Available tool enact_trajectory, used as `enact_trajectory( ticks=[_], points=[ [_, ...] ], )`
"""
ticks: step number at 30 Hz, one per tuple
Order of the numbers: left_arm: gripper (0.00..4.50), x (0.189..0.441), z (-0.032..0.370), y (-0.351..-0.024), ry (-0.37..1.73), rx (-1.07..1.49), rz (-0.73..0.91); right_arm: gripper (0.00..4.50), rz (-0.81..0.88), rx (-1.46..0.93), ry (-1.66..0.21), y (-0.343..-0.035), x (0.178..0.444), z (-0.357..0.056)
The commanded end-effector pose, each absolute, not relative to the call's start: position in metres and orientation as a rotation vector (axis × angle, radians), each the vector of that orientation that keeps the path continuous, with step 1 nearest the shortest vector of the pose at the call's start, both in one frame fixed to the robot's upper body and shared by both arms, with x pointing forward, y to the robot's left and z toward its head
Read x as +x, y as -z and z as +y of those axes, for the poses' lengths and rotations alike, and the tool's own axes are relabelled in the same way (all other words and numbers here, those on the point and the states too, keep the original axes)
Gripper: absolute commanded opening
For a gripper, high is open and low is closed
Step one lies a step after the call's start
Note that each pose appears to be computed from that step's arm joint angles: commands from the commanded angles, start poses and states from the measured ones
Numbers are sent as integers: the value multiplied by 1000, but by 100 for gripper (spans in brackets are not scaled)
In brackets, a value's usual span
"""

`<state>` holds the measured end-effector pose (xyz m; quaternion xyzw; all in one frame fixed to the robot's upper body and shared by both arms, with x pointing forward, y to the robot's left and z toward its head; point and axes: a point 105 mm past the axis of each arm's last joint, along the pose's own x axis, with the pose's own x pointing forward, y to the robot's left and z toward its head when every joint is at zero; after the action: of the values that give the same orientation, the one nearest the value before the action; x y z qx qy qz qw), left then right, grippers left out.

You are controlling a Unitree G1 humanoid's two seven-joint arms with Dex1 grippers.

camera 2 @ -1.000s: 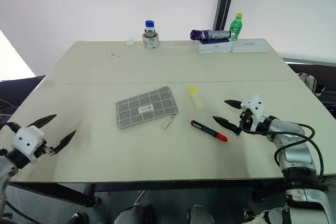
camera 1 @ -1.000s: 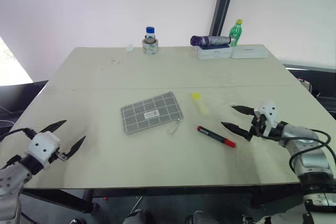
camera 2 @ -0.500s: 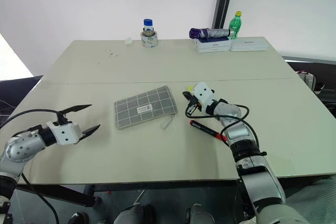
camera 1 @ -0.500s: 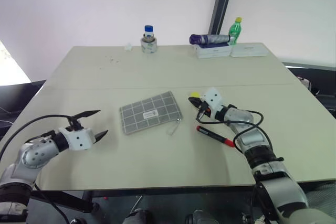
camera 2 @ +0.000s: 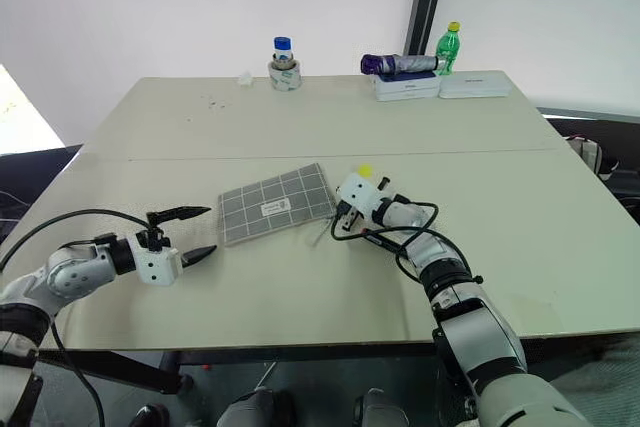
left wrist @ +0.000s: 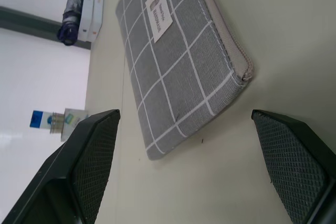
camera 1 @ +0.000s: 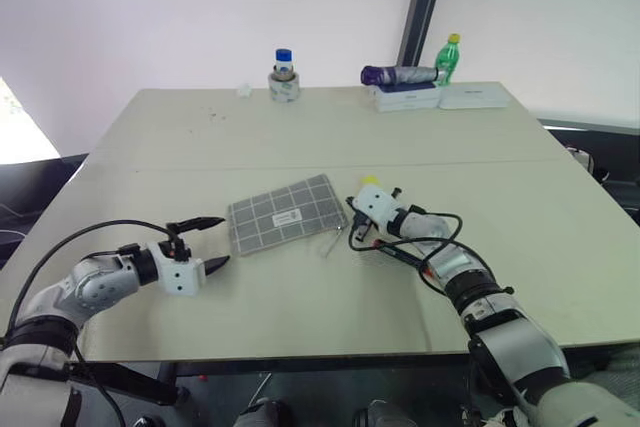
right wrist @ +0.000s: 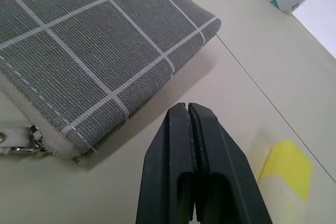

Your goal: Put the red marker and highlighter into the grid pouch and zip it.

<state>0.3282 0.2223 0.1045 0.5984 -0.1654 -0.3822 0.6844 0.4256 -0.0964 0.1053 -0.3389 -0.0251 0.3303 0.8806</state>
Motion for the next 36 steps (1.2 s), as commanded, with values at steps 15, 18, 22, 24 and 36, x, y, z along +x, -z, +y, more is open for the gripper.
enact_trajectory(
  ticks=[15, 18, 22, 24, 36],
  points=[
    [425, 335, 187, -65, 1015, 1384, -352, 6, -137, -780, -689, -124, 432, -83],
    [425, 337, 180, -64, 1035, 1366, -357, 6, -140, -781, -687, -125, 432, -83],
    [330, 336, 175, -64, 1062, 1345, -358, 0, -143, -780, -690, -125, 432, -83],
    [229, 336, 174, -63, 1063, 1339, -353, 0, -144, -780, -691, -125, 432, -83],
    [0, 336, 183, -79, 946, 1197, -370, 131, -195, -552, -790, -156, 417, -96]
  ],
)
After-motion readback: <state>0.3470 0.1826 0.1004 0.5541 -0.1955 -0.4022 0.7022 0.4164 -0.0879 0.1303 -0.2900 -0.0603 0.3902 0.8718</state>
